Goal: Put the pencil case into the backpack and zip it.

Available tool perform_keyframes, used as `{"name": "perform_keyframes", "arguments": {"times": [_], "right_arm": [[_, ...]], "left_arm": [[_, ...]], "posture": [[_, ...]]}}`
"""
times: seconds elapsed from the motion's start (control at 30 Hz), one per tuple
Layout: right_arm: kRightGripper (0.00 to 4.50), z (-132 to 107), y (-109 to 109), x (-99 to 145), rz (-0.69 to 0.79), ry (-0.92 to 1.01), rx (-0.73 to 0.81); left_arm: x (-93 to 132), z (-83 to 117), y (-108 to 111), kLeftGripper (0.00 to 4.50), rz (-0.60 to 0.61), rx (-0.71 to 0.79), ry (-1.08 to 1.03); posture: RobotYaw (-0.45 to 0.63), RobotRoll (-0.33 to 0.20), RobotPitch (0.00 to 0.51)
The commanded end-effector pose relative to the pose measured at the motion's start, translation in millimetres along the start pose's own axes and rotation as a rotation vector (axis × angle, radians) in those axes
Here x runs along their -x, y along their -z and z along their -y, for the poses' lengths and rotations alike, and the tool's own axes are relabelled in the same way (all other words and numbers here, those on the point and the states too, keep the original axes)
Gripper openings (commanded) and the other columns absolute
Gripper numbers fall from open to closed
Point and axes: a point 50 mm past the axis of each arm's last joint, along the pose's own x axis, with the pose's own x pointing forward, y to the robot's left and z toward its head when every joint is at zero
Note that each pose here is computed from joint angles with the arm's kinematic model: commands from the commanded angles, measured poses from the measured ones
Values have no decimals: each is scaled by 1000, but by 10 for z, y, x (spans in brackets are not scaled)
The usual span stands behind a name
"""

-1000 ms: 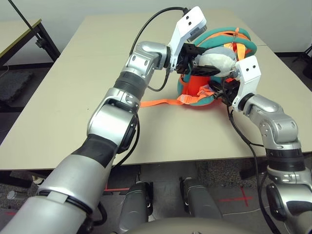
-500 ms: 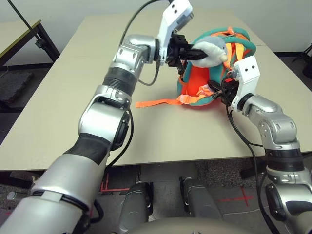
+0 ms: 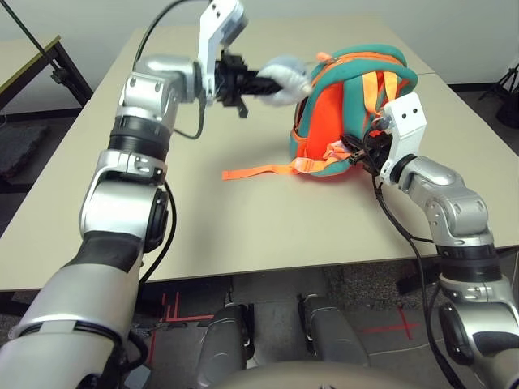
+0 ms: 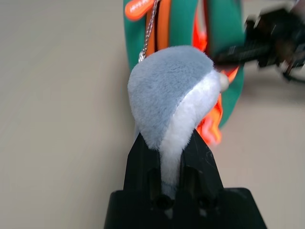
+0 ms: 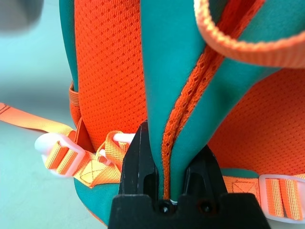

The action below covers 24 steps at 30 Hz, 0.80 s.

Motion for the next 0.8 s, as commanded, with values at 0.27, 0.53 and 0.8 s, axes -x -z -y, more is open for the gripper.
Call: {"name": "perform_keyframes", "arguments": {"times": [0.27,0.53,0.8], "right_arm": [[326,-47,63,-49,-41,-41,-7],[326,-56,59,-65,-40,-45,-6],[326,-60,38,-76,-34,-48,-2]], "left_arm": [[-136,12,691,176,-146,174,-8],[-312,104,1007,176,-207,251,5],[-389,119,983,176,-180,247,6]], "posture": [[-220,0,77],[-217,0,73],[-222,0,68]]}}
